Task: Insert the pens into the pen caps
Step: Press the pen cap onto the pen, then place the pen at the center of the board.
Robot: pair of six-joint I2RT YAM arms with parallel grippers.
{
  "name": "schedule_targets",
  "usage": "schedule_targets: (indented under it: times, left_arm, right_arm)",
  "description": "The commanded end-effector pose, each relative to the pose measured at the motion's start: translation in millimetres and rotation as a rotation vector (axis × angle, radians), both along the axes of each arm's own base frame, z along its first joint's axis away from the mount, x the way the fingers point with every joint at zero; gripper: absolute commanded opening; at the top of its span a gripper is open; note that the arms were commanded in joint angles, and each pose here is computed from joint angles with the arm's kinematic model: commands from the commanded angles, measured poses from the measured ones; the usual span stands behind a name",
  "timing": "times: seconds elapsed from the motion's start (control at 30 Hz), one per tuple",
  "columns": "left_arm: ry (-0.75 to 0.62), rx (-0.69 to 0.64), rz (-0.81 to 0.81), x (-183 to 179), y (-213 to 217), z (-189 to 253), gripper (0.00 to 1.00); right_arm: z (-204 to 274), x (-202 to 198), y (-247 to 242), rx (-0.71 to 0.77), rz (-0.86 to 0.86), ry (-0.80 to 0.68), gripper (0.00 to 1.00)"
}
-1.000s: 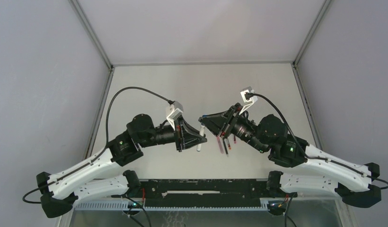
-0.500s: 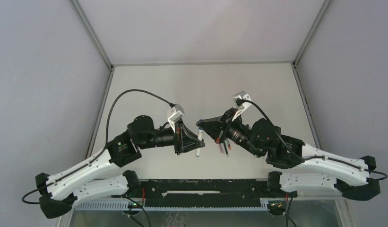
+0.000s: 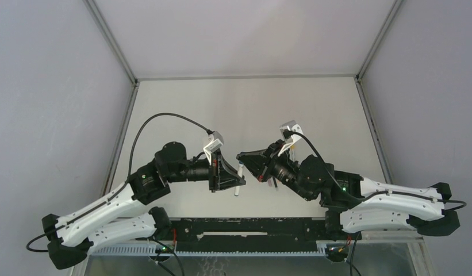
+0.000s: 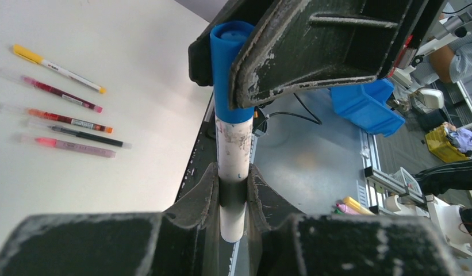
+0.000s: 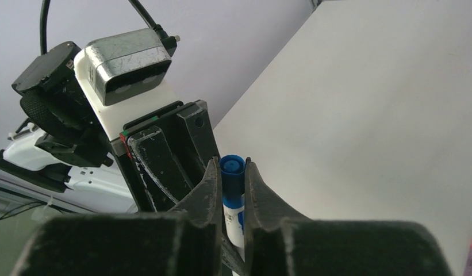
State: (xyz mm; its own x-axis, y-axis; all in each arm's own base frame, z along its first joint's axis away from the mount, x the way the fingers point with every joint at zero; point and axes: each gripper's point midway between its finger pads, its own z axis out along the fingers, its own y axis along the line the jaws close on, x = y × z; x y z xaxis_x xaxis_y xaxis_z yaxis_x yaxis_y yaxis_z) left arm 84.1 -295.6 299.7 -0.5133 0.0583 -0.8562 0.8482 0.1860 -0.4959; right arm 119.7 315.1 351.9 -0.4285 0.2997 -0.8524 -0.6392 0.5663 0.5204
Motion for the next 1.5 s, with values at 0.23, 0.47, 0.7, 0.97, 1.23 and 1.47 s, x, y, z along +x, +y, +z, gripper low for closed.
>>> schedule_targets:
  times: [0.23, 0.47, 0.7, 0.97, 1.23, 1.47]
  left_arm:
    - [-0.061, -0.102, 0.082, 28, -13, 16, 0.0]
    - [-0.023, -0.081, 0.201, 46, -9, 4, 0.0]
    - [0.118, -0.157, 0.397, 70, -1, -7, 0.0]
    - [0.371, -0.141, 0.646, 100, 1, -64, 0.01]
    - [0.516, 0.039, 0.671, 110, -37, -139, 0.0]
    - [0.617, 0.184, 0.693, 115, -60, -195, 0.0]
  right_arm:
    - [58, 8, -12, 0.248, 0.089, -0.03, 0.4]
    - [61, 4, -33, 0.203, 0.097, -0.101, 0.54]
    - [22, 17, -70, 0.102, -0.054, 0.002, 0.57]
    - [-12, 25, -116, 0.155, -0.227, 0.128, 0.57]
    - [-42, 19, -122, 0.107, -0.245, 0.239, 0.56]
    - [-62, 17, -124, 0.047, -0.259, 0.287, 0.57]
